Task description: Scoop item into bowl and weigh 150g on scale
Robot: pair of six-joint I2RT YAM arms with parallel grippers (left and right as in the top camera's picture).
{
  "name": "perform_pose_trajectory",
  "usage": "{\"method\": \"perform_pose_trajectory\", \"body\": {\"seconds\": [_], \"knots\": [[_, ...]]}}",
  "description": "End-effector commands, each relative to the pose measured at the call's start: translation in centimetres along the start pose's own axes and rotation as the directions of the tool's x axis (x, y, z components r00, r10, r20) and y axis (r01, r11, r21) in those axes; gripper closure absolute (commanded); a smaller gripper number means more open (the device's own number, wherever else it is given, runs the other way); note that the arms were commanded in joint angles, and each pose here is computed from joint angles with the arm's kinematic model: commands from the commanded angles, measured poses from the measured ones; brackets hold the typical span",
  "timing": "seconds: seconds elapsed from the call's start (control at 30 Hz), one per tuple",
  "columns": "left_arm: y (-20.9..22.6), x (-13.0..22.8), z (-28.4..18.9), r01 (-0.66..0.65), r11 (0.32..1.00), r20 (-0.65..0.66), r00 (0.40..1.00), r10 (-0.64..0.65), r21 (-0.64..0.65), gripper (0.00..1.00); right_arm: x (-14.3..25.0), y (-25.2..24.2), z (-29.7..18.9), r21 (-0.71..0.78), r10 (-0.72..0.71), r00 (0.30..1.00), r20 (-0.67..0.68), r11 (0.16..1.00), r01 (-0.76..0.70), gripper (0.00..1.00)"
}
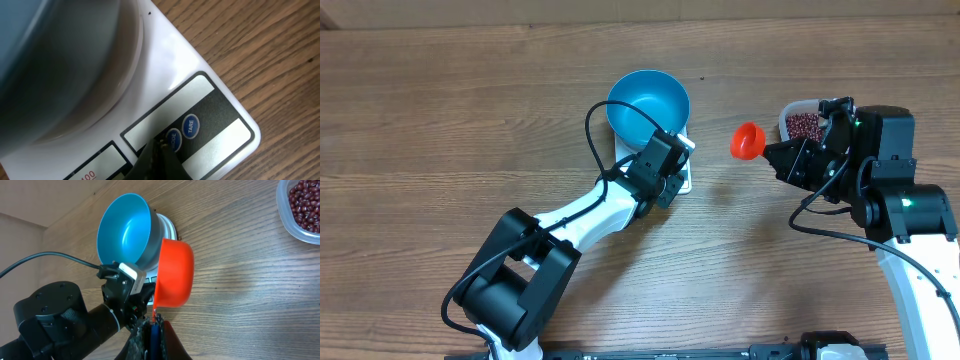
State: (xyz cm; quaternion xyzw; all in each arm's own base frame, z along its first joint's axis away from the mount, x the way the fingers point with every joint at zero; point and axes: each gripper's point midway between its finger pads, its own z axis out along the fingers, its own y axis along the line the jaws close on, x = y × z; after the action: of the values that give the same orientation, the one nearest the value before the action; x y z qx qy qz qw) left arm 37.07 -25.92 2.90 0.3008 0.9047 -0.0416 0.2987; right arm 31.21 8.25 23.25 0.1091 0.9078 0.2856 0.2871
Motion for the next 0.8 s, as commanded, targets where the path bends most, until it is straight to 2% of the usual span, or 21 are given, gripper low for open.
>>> {"method": "perform_pose_trajectory", "body": {"seconds": [0.0, 0.77], "knots": [[1.07, 0.24, 0.48, 0.058, 0.997, -0.008, 0.998, -0.059, -0.041, 0.96, -0.53, 0.18, -0.3, -0.001, -0.013, 1.0, 0.018, 1.0, 0.013, 0.96], [1.08, 0.78, 1.02, 0.064, 0.997, -0.023, 0.998, -0.065, -0.046, 0.96, -0.15, 0.01, -0.3, 0.005, -0.005, 1.0, 0.003, 1.0, 0.005, 0.96]]}}
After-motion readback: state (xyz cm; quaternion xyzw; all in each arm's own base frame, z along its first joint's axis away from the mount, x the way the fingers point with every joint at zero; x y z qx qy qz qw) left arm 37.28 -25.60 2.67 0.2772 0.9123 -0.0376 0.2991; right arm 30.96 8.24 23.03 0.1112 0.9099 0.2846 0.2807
